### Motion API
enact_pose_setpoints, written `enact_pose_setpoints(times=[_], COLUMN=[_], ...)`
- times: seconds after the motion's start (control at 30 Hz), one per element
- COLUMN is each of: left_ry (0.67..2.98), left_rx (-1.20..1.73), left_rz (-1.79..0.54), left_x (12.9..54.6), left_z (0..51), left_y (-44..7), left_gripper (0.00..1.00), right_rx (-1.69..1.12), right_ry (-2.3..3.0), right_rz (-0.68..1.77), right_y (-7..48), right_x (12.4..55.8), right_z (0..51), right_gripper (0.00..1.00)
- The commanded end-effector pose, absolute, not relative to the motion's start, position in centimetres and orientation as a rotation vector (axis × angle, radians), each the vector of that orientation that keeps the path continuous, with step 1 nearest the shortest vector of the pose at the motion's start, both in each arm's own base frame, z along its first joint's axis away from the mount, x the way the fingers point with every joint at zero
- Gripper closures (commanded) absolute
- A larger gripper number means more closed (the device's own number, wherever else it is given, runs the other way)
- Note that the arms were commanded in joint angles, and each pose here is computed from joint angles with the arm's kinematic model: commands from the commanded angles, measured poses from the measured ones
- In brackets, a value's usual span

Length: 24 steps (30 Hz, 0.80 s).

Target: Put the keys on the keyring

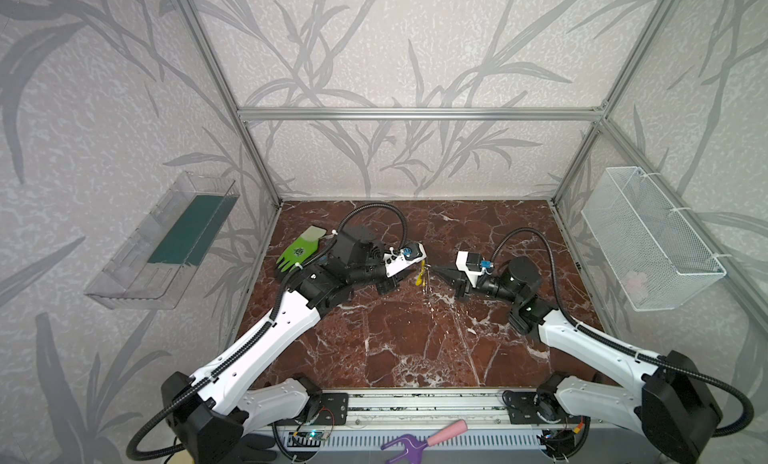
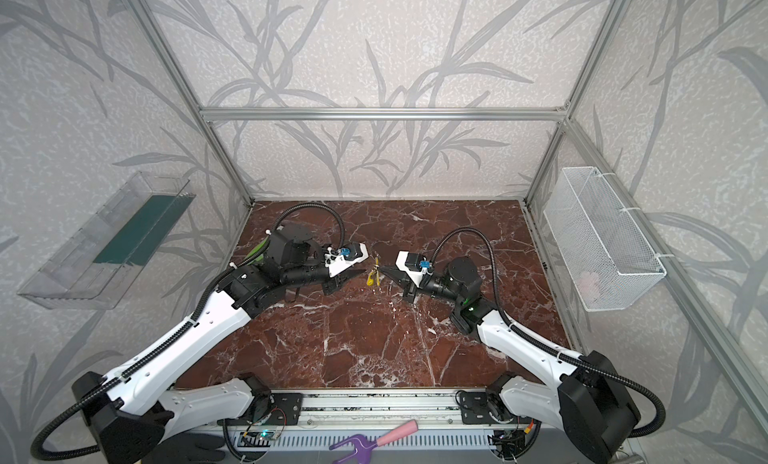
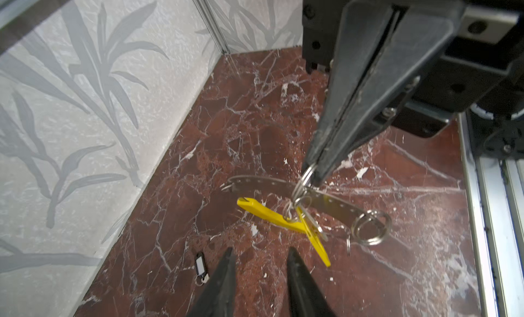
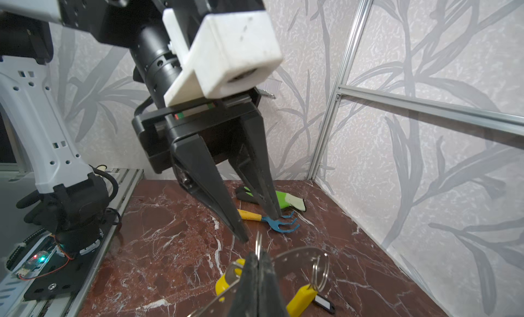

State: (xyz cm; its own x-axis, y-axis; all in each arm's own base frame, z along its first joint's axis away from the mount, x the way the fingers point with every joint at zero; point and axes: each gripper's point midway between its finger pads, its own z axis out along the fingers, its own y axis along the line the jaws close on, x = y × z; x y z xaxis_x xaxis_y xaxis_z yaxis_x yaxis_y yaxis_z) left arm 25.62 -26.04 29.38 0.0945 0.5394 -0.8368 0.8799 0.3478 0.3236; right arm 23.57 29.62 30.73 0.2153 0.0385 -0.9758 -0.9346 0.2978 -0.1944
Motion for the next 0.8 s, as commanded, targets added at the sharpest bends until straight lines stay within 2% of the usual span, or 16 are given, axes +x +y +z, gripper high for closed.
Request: enact_pose_setpoints(times=[0.0,0.23,0.7,0.77], left_ry=[1.457,1.337,1.356,1.352], left_rx=[1.197,1.145,1.252,1.264], left_rz=[-0.505,-0.556,-0.639,-0.643], left_x=[25.5,24.5,23.6,23.6], left_z=[32.3,33.6,32.4,32.4], left_y=[-27.0,-27.1,-28.3,-28.5], left_gripper=[0.76,0.78,0.8,0.83], right_rx=[-0.994,-0.988,-1.03,-1.039], right_ry=[1.06,1.029,0.997,0.996], right_rz=[0.893,0.928,0.991,0.999], right_y=[29.7,29.7,30.1,30.2], right_x=[23.4,23.4,22.7,22.6], right_z=[32.7,33.2,33.6,33.5], right_gripper=[1.0,1.0,1.0,1.0])
